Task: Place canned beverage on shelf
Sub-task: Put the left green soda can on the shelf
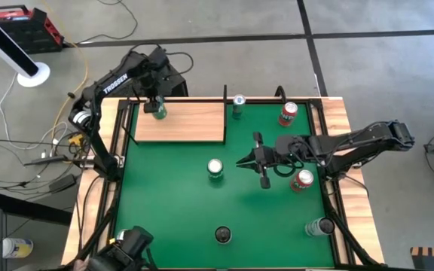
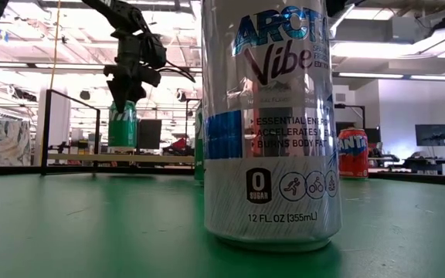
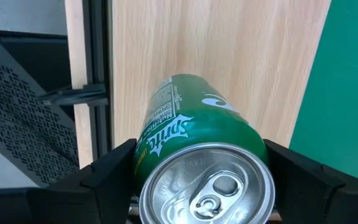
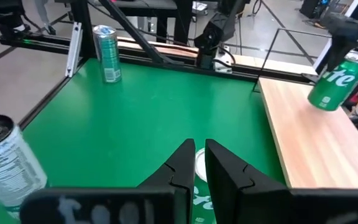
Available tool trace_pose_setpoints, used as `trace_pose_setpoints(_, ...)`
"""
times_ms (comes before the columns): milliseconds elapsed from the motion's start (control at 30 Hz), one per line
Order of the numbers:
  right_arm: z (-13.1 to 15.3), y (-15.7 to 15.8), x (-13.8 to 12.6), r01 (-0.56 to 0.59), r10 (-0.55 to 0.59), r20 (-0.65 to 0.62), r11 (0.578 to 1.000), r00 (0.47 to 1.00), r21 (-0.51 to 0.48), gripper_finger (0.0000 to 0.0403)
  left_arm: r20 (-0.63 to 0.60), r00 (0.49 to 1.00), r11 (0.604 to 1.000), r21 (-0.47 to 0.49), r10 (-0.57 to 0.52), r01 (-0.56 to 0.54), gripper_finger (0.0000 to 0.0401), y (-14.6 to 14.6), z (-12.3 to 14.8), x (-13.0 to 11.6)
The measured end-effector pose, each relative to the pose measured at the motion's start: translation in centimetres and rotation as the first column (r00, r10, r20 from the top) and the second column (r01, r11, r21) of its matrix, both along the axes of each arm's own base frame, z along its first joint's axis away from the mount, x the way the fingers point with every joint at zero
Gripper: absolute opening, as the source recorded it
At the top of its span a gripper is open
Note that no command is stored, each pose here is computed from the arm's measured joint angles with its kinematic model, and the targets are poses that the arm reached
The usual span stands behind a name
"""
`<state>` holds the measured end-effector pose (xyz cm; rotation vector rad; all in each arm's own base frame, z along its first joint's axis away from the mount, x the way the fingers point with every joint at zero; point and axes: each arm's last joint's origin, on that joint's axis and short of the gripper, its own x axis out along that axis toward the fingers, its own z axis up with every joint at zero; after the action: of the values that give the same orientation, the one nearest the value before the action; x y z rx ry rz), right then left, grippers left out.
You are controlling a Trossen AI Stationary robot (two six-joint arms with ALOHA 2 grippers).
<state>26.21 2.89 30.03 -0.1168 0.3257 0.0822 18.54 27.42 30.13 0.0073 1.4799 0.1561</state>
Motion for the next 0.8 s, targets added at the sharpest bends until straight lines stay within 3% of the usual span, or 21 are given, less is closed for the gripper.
trace_pose_setpoints(567,0.0,0.0,0.0,-0.003,0.003,0.003,1.0,1.0,-0.014,0.0063,-0.032,0.998,0.997,-0.06,0.051,-0.052,0.0326,-0.4,-2.7,-0.2)
trace_pose_setpoints(800,0.0,-0.4,0.0,0.011,-0.011,0.003,1.0,1.0,-0.015,0.0063,-0.047,0.995,0.997,-0.002,0.083,-0.084,0.0328,-0.5,-2.8,0.4)
